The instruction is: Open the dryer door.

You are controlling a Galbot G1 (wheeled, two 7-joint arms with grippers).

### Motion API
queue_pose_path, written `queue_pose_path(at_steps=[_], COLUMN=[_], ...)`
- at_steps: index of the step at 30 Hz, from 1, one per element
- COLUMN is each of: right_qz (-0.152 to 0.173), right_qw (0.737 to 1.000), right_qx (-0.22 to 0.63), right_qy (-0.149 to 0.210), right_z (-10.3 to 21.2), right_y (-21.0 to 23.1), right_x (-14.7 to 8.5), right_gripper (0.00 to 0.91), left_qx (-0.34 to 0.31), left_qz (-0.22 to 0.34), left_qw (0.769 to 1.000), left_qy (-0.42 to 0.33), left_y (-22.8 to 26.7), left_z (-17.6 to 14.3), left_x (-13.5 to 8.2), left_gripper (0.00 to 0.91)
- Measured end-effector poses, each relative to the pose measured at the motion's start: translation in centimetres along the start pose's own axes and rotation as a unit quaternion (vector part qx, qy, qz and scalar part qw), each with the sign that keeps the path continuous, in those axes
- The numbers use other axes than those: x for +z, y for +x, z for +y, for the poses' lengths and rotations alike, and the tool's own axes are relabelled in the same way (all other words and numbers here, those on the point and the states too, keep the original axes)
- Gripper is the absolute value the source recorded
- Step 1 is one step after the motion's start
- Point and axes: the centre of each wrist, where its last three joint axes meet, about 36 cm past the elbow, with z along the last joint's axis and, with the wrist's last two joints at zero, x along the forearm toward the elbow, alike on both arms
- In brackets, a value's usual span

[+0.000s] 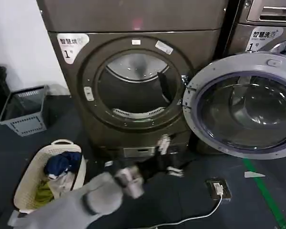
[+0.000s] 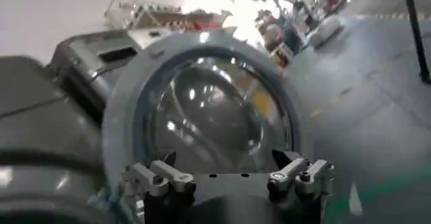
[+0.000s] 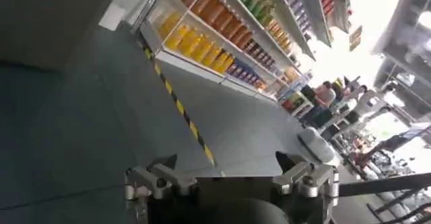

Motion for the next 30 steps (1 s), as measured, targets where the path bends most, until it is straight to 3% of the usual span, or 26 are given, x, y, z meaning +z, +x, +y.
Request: queue_pose_path(at_steps=[8,18,23,30], right_qz=[0.007,0.009,0.006,0.003], right_qw=[1.0,1.0,1.0,0.999], right_qx=[0.001,0.004,0.0,-0.004], right_qy=[-0.009,-0.021,-0.026,-0.032], right_z=[1.0,1.6,2.1,2.4], right_y=[0.2,0.5,0.3,-0.1], right_x=[-0.5,0.1,0.2,0.2], right_gripper=[0.907,0.907,0.907,0.907], left_qx=[-0.01,-0.031,-0.049,-0.104], left_qz=[0.084,0.202,0.276,0.377], left_qw=[0.996,0.974,0.946,0.879], left_qy=[0.019,0.1,0.166,0.273], left_y=[8.2,14.4,17.0,19.6], left_z=[1.3,3.5,3.9,4.9], left_x=[1.8,3.9,4.9,6.0], left_gripper=[0.907,0.907,0.907,0.907])
